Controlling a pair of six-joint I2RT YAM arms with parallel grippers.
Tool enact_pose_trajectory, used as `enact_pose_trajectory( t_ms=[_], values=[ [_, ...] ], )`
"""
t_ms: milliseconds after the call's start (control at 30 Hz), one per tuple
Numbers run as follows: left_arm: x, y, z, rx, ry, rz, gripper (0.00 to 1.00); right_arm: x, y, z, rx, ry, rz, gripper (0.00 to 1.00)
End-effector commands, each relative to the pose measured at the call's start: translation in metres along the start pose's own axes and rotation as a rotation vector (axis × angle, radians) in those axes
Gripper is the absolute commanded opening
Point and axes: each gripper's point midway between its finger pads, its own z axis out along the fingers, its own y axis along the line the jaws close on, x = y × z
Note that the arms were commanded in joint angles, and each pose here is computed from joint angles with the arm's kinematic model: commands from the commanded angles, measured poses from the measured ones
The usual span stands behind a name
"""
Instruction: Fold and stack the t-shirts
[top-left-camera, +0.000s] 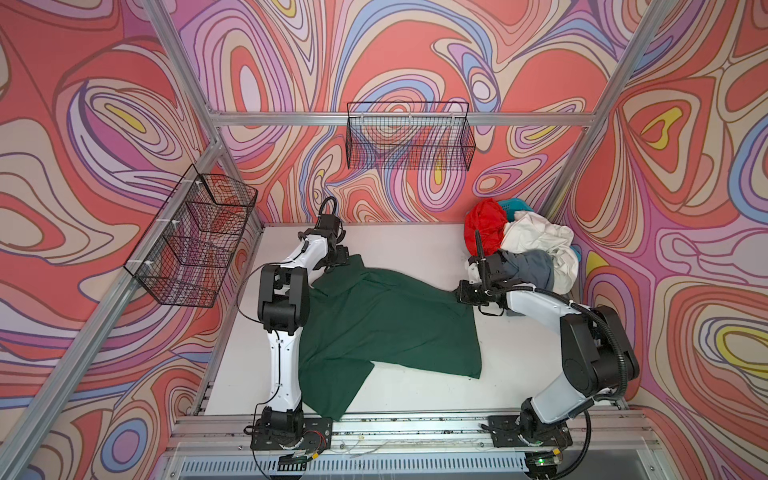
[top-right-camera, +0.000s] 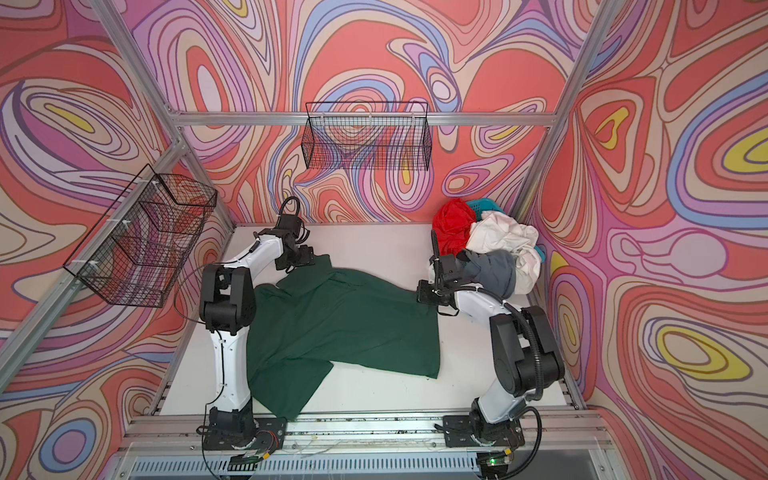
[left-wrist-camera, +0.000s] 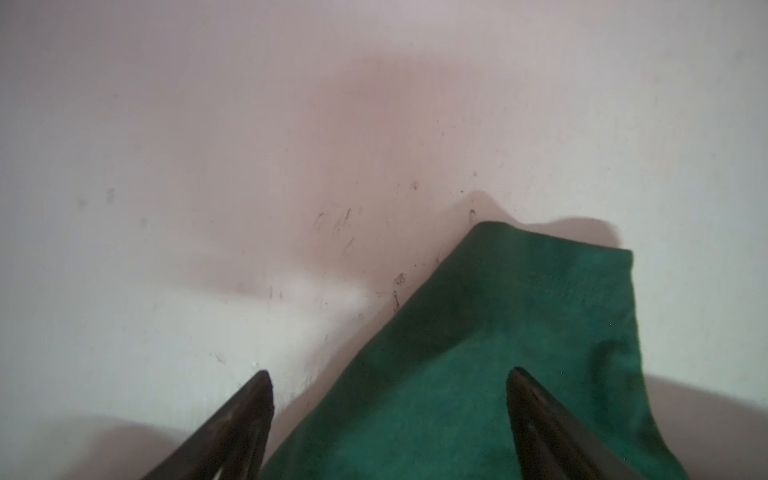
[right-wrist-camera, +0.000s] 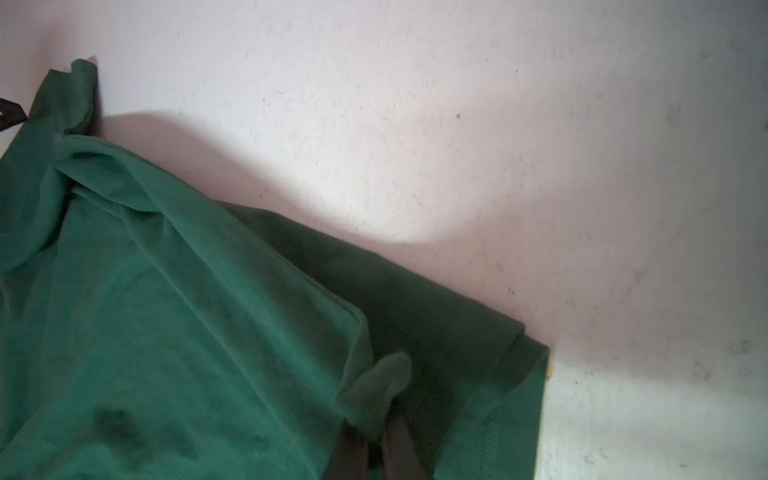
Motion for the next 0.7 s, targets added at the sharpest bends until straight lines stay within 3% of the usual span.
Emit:
enact_pose_trajectory(
  t_ms=[0,167,267,400,467,667],
  values=[
    [0.023,-0.004,0.007,0.038,0.127,0.034,0.84,-0.012,0.005,0.0,-0.01,-0.027,-0.004,0.0],
    [0.035,-0.005,0.022,0.048,0.173,0.038,0.8,-0.011,0.005,0.003,-0.014,-0.018,-0.001,0.0],
    [0.04,-0.012,0.031,0.081,0.203,0.037,0.71,-0.012,0.007,0.004,-0.024,-0.016,0.001,0.0],
    [0.04,-0.019,0.039,0.106,0.24,0.032,0.54,-0.014,0.01,0.004,-0.036,-0.018,0.007,0.0],
    [0.038,-0.023,0.041,0.124,0.25,0.04,0.37,-0.017,0.011,0.003,-0.04,-0.024,0.009,0.0],
    [0.021,-0.028,0.029,0.143,0.192,0.082,0.04,-0.032,0.017,0.001,-0.045,-0.045,0.001,0.0]
  ],
)
